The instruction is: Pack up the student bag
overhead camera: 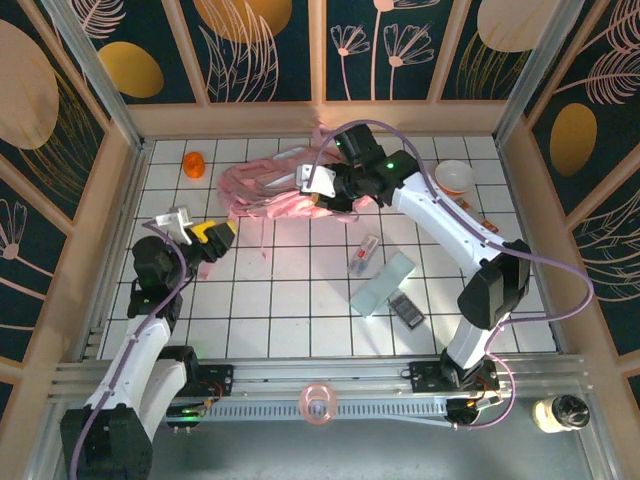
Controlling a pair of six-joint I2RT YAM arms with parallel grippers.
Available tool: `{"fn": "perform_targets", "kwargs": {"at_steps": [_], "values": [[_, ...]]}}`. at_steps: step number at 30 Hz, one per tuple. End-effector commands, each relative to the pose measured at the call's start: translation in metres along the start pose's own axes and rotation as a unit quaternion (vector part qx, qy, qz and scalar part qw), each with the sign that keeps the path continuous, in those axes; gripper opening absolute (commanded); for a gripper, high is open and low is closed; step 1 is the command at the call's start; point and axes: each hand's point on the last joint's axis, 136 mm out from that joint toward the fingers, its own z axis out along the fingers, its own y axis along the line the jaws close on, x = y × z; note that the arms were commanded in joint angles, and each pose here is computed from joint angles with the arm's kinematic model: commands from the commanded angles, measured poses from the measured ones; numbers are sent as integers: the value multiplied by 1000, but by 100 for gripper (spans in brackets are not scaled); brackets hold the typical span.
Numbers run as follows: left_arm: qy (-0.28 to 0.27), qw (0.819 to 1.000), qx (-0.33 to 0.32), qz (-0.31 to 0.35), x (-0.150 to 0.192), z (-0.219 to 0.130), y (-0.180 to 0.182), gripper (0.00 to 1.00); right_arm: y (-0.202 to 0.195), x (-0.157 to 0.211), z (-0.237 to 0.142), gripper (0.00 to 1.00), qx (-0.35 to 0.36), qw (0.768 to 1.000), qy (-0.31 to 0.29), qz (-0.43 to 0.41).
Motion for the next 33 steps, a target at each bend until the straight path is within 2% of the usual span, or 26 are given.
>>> {"fn": "perform_targets", "kwargs": {"at_steps": [1, 4, 8, 14, 20, 33], "values": [[-44, 996, 75, 24, -4, -5, -22, 72, -7, -17, -16, 0, -16, 998, -35, -40], [-45, 995, 77, 34, 12, -3, -20, 72, -7, -14, -16, 0, -19, 998, -30, -47], [-32, 990, 81, 106, 35, 7, -26, 71, -4, -17, -23, 0, -25, 998, -33, -47], [-24, 989, 84, 121, 48, 17, -21, 71, 0, -21, -39, 0, -22, 998, -32, -46], [-21, 983, 101, 152, 55, 28, -26, 71, 13, -35, -59, 0, -43, 996, -64, -48], [-21, 977, 114, 180, 56, 51, -24, 73, 20, -41, -76, 0, -45, 995, -73, -43]]}}
